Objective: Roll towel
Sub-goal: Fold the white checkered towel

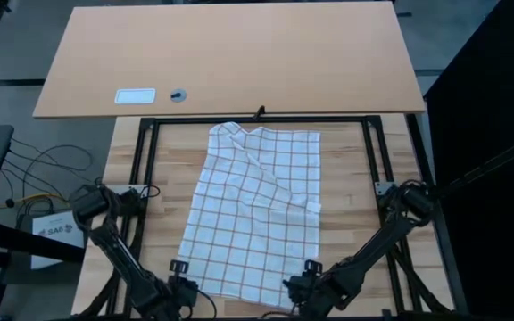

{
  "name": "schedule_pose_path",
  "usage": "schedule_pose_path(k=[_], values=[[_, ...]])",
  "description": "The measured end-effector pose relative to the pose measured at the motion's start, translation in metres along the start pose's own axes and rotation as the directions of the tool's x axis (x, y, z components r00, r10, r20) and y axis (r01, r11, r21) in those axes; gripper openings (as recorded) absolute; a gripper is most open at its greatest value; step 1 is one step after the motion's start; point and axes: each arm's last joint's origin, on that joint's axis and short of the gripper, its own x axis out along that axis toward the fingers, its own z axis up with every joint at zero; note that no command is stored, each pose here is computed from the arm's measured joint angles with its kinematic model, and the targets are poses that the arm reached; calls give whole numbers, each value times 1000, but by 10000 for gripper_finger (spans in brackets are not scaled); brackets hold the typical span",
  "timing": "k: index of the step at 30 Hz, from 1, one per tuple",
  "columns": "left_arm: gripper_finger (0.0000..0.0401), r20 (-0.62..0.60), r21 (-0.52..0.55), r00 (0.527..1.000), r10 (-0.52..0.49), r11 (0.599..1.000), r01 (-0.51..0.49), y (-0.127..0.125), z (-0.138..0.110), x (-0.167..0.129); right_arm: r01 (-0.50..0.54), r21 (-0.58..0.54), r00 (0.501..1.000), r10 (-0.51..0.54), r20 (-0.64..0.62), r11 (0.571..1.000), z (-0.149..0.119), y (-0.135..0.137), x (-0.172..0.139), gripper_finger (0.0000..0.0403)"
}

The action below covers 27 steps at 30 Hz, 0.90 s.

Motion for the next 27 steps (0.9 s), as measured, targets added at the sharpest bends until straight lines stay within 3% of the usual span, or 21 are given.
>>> schedule_pose_path(k=[8, 27], values=[[86, 70, 3, 994, 81, 997, -82, 2, 3, 5, 2, 16, 1000, -2, -31, 1000, 8, 13, 1, 230], [86, 116, -9, 993, 39, 999, -38, -1, 6, 9, -7, 34, 998, 9, -59, 999, 2, 17, 20, 230]])
